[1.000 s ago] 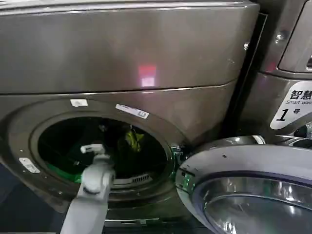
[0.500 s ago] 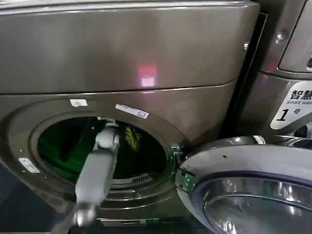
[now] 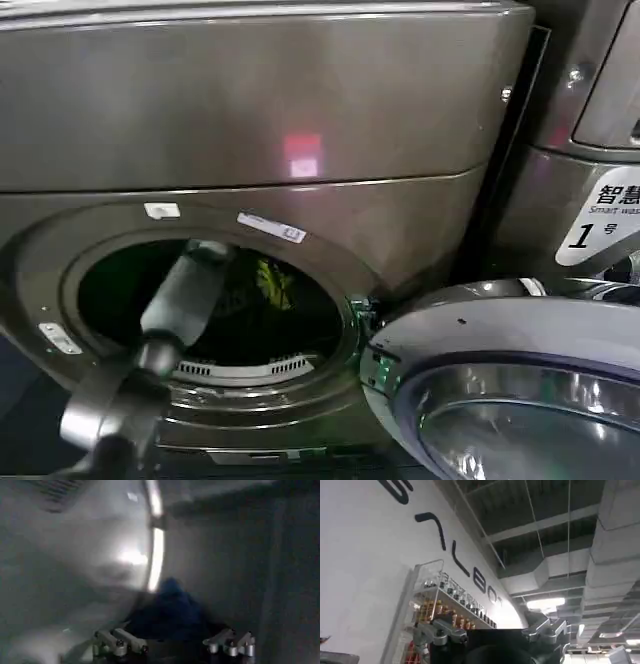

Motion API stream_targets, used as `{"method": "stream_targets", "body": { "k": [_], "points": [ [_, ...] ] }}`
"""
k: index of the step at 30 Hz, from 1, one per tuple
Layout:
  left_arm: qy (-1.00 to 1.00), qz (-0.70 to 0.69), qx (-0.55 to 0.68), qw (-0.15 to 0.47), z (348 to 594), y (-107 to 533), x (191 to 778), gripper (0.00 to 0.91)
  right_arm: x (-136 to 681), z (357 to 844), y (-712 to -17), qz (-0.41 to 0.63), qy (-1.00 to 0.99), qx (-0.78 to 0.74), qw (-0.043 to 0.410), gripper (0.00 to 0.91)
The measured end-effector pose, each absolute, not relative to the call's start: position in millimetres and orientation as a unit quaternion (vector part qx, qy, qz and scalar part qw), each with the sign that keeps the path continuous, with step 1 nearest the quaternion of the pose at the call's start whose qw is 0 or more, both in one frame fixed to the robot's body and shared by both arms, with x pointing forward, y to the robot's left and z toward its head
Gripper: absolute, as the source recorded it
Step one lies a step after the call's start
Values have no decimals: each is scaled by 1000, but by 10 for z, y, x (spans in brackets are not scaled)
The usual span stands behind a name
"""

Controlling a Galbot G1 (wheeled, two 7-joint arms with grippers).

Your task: Grasp the clothes from the dryer.

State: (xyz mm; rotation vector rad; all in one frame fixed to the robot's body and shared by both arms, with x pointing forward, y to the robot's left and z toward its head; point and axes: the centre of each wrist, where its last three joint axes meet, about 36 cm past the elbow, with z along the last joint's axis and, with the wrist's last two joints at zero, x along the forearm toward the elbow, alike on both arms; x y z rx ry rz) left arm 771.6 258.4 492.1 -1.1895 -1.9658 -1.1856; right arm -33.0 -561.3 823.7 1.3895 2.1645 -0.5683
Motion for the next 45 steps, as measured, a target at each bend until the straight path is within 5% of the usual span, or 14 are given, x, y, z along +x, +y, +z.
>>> {"method": "stream_targets", "body": {
  "k": [10, 22, 24, 25, 26, 31, 45],
  "points": [
    [-612, -503, -461, 401, 4947, 2936, 7771, 907, -260, 8270, -5558, -220, 799, 501, 248, 907],
    [-586, -487, -468, 448, 4751, 2878, 7752, 907, -254, 8258, -5572, -221, 799, 502, 248, 907],
    [-590, -481, -466, 451, 4742, 2873, 7754, 546, -251, 8253, -5574, -221, 799, 501, 248, 907],
    [-593, -476, -464, 454, 4725, 2875, 7749, 284, -251, 8252, -5575, -221, 799, 501, 248, 907],
    [-595, -472, -464, 457, 4707, 2887, 7743, 148, -251, 8252, -5575, -221, 799, 501, 248, 907],
    [-607, -460, -459, 457, 4657, 2952, 7720, 46, -242, 8242, -5579, -221, 799, 502, 248, 907],
    [-616, -452, -461, 451, 4746, 2983, 7749, 0, -242, 8230, -5581, -222, 798, 504, 246, 907]
  ]
}}
